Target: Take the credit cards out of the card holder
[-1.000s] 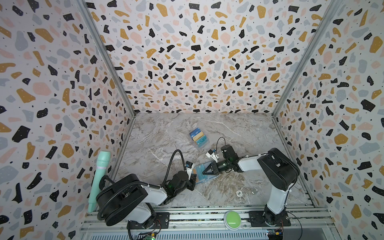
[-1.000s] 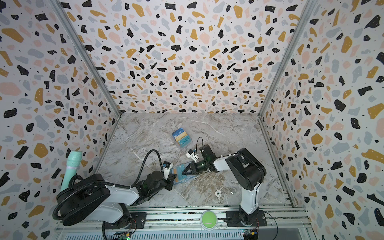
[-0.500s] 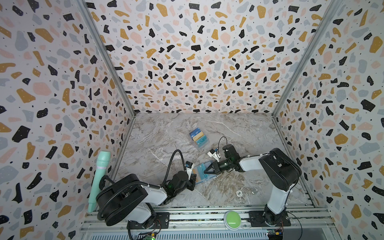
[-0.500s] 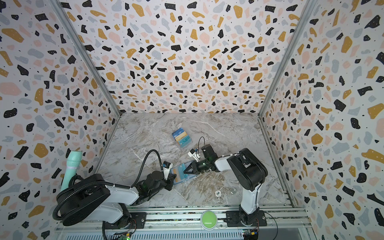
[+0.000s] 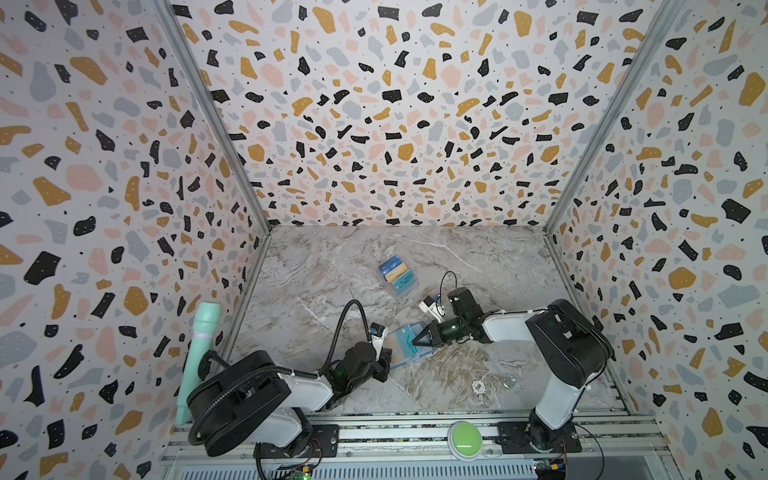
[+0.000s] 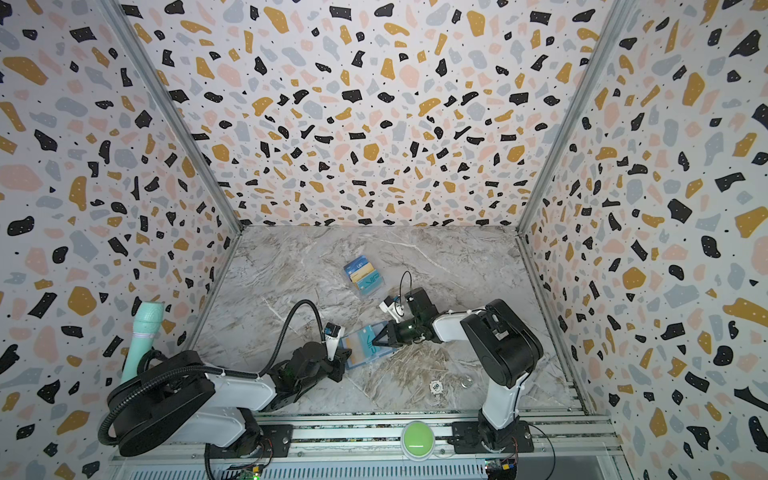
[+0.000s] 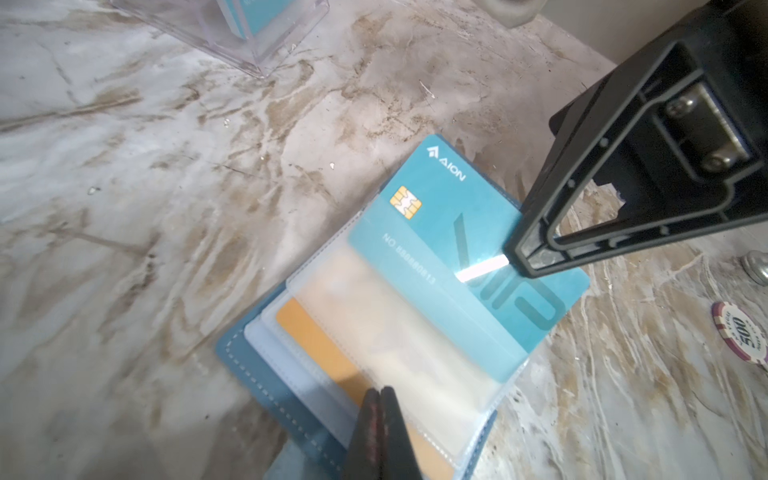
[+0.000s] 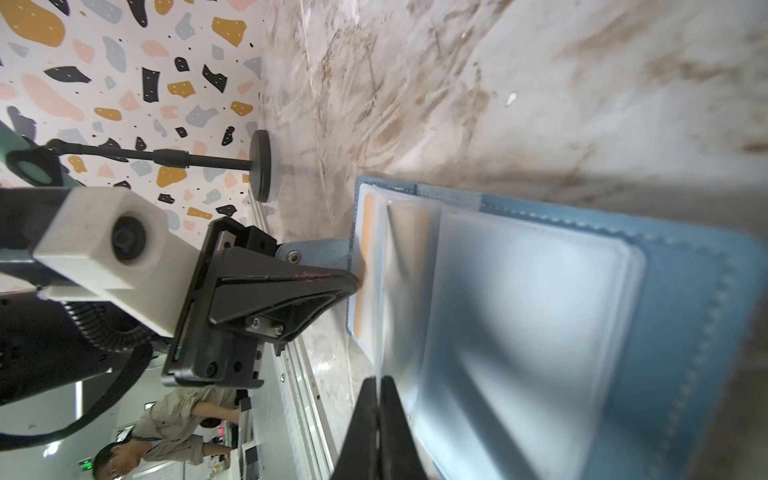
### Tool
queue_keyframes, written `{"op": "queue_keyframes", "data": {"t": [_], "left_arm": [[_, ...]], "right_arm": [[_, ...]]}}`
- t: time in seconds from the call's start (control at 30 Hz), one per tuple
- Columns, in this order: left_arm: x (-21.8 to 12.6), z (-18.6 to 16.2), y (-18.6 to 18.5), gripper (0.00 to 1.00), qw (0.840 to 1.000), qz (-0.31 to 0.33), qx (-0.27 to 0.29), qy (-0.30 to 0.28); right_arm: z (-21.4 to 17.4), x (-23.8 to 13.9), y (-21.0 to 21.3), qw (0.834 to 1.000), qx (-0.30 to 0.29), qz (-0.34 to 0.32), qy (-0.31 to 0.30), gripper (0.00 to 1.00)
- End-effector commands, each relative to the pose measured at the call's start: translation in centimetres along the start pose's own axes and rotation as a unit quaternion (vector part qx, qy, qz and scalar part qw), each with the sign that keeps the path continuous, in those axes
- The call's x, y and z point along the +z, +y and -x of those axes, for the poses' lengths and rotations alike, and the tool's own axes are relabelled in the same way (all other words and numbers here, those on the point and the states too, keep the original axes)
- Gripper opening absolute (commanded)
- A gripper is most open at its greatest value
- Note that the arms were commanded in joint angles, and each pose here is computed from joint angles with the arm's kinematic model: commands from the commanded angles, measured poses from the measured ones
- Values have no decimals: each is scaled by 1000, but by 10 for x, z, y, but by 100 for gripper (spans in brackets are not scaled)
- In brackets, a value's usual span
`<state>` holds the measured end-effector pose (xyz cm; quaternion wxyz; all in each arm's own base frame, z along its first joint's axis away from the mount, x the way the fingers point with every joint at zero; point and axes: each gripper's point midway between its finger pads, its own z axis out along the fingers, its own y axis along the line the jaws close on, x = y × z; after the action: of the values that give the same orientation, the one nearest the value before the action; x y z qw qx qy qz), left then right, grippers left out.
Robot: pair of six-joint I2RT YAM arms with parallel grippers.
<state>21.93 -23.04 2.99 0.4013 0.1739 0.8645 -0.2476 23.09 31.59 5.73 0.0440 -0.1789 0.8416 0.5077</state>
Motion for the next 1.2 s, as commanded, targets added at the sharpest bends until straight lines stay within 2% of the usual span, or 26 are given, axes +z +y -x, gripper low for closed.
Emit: {"op": "queue_keyframes", "data": {"t": [0.0,0.3,0.37,0.6,0.83,0.97,1.07,1.17], "left_arm": [[-4,3,5,0,1000,12,3,-3],[-10,24,0,1,1000,17,11,-19],[-12,29,0,6,999,20,14,-23],[-17,50,-7,17,999,26,41,-22],[-31,89,-26,38,995,-2,93,-24],[-45,118,-40,46,991,-45,123,-34],[-53,133,-53,47,984,-93,148,-23],[-56,145,-69,47,979,-144,144,-29]], "right_arm": [[12,-11,7,999,-30,-29,-15,2],[13,-22,4,996,-45,-78,-17,2],[12,-24,3,995,-47,-85,-17,2],[14,-35,3,990,-69,-120,-19,0],[22,-54,18,979,-132,-150,-40,0],[21,-64,28,972,-169,-154,-49,0],[17,-69,42,967,-205,-140,-53,0],[12,-74,57,960,-242,-128,-56,0]]}}
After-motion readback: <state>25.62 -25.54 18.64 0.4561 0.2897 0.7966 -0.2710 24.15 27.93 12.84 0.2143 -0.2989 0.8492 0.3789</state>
